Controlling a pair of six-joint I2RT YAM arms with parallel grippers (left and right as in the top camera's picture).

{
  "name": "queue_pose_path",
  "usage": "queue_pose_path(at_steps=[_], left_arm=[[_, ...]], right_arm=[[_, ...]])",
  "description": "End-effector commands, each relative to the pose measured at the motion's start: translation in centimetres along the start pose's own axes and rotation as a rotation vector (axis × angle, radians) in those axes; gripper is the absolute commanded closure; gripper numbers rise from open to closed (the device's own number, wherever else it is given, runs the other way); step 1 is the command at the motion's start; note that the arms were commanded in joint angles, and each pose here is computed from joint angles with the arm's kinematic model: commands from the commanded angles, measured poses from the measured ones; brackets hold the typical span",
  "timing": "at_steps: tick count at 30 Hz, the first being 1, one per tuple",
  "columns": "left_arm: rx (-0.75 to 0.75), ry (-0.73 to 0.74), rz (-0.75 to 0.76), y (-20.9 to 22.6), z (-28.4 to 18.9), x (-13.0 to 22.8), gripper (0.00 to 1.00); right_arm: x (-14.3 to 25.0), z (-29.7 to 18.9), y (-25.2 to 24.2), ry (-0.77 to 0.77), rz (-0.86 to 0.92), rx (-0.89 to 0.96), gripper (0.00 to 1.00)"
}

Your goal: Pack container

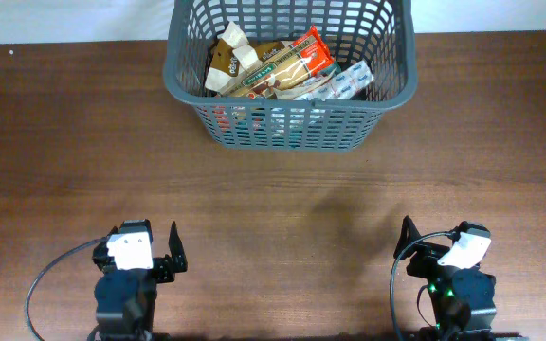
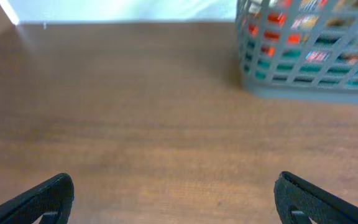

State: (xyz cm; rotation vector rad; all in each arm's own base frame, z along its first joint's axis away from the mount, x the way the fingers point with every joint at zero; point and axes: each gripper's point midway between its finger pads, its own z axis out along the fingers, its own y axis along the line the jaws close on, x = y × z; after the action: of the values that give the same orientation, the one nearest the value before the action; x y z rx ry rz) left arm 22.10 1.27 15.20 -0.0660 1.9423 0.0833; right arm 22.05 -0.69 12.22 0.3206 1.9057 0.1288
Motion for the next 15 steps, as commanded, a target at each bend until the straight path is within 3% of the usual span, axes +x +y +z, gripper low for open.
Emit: queue_pose_path(at_steps=[1,6,15], left_arm=[[0.007,-0.058,0.009,-0.1,-0.6,-0.8,0.01],[0.013,-0.124,0.001,-0.1,-1.4,-1.9,0.01],[0.010,-0.012,0.017,-0.1,-1.2,0.9,0.01]], right_arm=[[0.1,0.1,-0.2,-0.006,0.004,0.010,0.01],[0.1,0.1,-0.2,-0.006,0.004,0.010,0.01],[0.1,0.1,-0.2,-0.006,0.004,0.010,0.01]])
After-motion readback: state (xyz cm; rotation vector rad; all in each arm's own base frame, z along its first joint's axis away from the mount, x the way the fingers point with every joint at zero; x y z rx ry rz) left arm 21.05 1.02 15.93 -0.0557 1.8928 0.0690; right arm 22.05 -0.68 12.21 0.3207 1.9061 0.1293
